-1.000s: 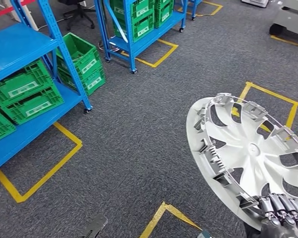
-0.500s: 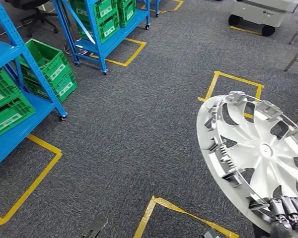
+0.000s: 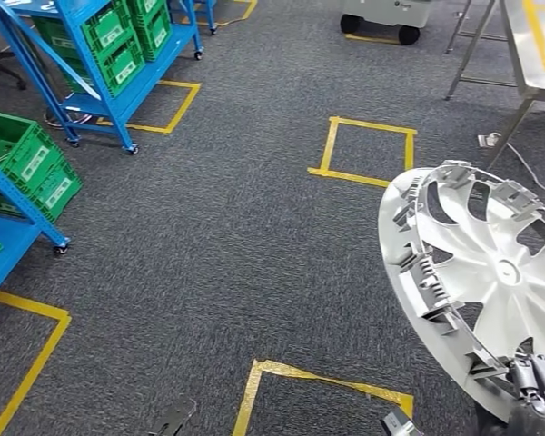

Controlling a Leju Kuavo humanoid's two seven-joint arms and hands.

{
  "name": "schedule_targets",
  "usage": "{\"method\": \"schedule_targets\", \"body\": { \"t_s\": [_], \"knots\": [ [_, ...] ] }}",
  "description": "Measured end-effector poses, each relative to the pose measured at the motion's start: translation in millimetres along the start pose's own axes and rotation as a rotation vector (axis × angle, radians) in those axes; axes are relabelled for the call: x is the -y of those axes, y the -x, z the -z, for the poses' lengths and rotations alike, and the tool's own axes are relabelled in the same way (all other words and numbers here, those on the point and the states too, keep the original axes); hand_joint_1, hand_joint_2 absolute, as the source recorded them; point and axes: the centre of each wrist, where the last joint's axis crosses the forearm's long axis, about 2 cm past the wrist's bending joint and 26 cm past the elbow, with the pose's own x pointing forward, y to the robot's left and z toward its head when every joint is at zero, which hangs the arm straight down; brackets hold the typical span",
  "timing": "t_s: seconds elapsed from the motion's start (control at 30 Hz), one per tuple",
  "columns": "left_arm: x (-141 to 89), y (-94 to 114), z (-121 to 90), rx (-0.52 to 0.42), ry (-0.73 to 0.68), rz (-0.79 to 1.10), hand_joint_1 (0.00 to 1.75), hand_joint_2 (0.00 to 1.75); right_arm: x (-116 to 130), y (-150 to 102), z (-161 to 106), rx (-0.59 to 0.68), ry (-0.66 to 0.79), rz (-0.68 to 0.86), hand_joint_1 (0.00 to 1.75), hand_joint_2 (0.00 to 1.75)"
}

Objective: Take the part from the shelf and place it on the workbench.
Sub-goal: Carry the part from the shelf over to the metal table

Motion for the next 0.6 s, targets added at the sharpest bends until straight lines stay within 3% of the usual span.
{"method": "schedule_targets", "body": {
  "t_s": [0.6],
  "knots": [
    [-0.2, -0.8, 0.3, 0.004, -0.002, 0.000, 0.00, 1.75, 1.8, 3.8, 4.7, -0.016, 0.024, -0.022, 1.75, 1.75]
  ]
}}
